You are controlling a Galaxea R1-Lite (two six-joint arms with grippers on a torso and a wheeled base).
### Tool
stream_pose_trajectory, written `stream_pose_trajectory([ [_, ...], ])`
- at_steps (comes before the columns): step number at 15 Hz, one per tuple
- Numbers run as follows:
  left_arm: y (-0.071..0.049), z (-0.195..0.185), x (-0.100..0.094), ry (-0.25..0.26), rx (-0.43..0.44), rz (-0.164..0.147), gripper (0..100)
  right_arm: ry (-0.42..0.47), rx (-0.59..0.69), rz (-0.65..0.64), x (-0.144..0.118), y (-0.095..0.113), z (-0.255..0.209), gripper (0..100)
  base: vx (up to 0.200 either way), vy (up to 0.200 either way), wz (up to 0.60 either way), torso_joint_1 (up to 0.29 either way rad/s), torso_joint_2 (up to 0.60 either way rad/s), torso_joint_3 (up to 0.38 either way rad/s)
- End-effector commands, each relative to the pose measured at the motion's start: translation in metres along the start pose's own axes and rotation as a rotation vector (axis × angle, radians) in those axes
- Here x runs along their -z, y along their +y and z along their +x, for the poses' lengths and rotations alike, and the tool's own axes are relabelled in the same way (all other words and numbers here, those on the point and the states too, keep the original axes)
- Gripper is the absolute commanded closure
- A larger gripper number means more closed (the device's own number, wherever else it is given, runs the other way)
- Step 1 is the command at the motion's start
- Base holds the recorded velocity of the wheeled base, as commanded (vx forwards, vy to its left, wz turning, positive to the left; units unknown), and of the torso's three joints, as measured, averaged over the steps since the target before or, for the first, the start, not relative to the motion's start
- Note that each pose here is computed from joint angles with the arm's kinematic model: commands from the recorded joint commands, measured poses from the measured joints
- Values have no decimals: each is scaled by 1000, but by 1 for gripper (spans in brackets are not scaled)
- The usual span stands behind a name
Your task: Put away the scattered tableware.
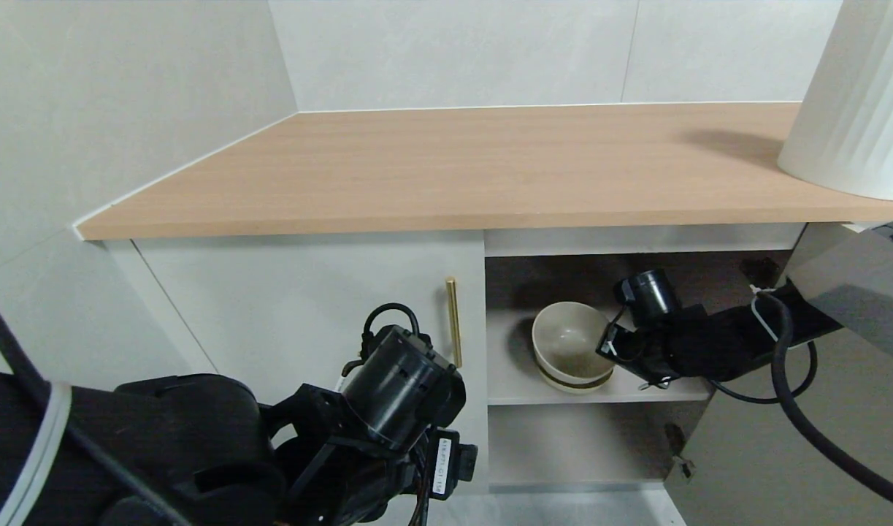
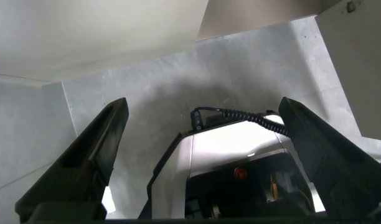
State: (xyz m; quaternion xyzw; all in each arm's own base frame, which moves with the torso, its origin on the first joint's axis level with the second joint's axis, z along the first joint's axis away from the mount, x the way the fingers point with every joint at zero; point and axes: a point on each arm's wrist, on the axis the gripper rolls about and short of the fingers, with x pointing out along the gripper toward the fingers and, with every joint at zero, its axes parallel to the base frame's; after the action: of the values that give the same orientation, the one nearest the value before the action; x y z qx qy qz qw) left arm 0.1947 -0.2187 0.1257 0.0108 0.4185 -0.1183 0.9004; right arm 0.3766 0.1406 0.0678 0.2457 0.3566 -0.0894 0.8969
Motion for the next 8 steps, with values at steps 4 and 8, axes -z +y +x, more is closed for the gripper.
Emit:
stream_pose_trajectory([
  [4, 0, 0, 0, 0, -3, 0, 0, -12, 48, -30, 5, -4, 8, 100, 0, 0, 0, 0, 0, 0],
  [8, 0, 0, 0, 1, -1, 0, 0, -13, 47, -34, 5, -3, 8, 100, 0, 0, 0, 0, 0, 0],
])
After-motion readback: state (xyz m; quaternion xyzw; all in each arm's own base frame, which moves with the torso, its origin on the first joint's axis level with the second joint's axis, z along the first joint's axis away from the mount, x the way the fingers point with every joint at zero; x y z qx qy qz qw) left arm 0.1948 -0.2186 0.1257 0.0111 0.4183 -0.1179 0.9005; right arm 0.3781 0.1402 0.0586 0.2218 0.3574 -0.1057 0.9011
